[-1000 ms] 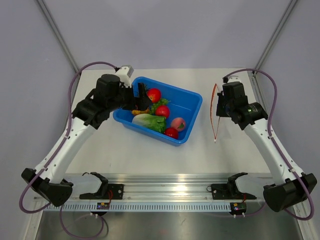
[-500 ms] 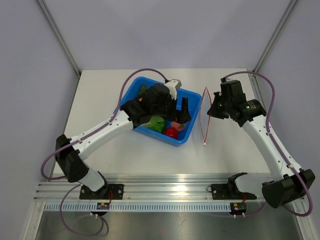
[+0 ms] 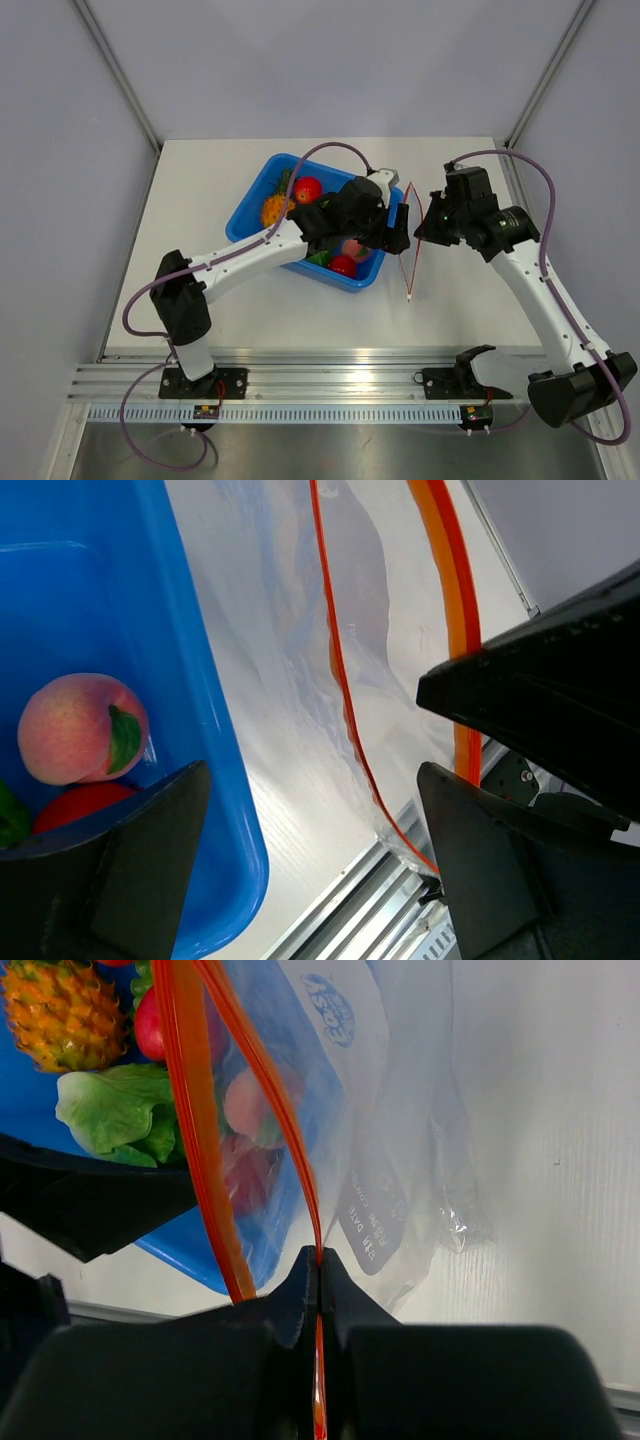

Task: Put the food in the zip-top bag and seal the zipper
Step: Open the zipper of the food storage bag.

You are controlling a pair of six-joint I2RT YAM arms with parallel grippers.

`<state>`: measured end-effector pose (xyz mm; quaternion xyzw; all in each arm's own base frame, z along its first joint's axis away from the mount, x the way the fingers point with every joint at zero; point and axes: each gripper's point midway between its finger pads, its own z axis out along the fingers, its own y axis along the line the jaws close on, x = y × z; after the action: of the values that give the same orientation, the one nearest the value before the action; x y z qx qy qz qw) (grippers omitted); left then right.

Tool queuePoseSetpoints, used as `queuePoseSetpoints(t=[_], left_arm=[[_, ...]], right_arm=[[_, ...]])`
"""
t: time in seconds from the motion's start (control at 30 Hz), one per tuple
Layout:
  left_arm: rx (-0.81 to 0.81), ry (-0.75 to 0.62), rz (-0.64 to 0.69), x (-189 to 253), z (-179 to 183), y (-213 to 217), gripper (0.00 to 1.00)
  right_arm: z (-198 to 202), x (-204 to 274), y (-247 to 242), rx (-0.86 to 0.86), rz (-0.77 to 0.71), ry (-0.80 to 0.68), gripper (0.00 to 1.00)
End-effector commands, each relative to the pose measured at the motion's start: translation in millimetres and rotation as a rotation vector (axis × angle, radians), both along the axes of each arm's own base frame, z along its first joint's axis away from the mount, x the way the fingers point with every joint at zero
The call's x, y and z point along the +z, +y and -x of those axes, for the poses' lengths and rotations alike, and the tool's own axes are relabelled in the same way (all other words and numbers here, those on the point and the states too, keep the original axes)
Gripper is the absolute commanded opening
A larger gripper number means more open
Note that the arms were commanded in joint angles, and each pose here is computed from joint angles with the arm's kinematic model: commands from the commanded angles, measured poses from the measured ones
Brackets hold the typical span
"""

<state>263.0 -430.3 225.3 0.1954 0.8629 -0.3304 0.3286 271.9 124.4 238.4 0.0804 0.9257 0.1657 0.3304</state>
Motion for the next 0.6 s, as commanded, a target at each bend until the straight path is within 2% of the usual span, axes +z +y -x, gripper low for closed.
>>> queuePoseSetpoints(t=[0.0, 0.07, 0.1, 0.2, 0.23, 0.27, 0.4, 0.5, 0.53, 0.57], left_arm=[[0.030, -0.035, 0.040, 8, -16, -18, 0.80], [0.032, -0.029, 0.034, 4, -19, -20, 0.70], [0.029, -0.031, 0.028, 2, -18, -21, 0.53], [0.057, -0.052, 0.002, -2, -24, -14, 0.27], [0.054, -0.055, 0.002, 0, -23, -14, 0.11], [0.050, -0.058, 0.000, 1, -22, -13, 0.02], [0.002, -0.021, 0.016, 2, -13, -15, 0.00], [-0.007, 0.028, 0.036, 2, -11, -15, 0.00], [-0.028, 0.053, 0.050, 3, -7, -16, 0.00], [-0.025, 0.076, 0.059, 2, -7, -17, 0.00]], right_arm=[[9, 8, 6, 0.018, -0.041, -0.008, 0.00], [11, 7, 3, 0.019, -0.030, -0.008, 0.00], [13, 3, 1, 0.019, -0.016, 0.005, 0.00], [19, -9, -16, -0.016, 0.073, 0.036, 0.00], [18, -15, -25, -0.043, 0.119, 0.043, 0.00], [20, -18, -31, -0.057, 0.147, 0.054, 0.00], [18, -23, -44, -0.105, 0.207, 0.056, 0.00], [15, -17, -42, -0.104, 0.198, 0.045, 0.24], [15, -18, -40, -0.093, 0.191, 0.052, 0.29], [14, -18, -38, -0.086, 0.184, 0.050, 0.40]])
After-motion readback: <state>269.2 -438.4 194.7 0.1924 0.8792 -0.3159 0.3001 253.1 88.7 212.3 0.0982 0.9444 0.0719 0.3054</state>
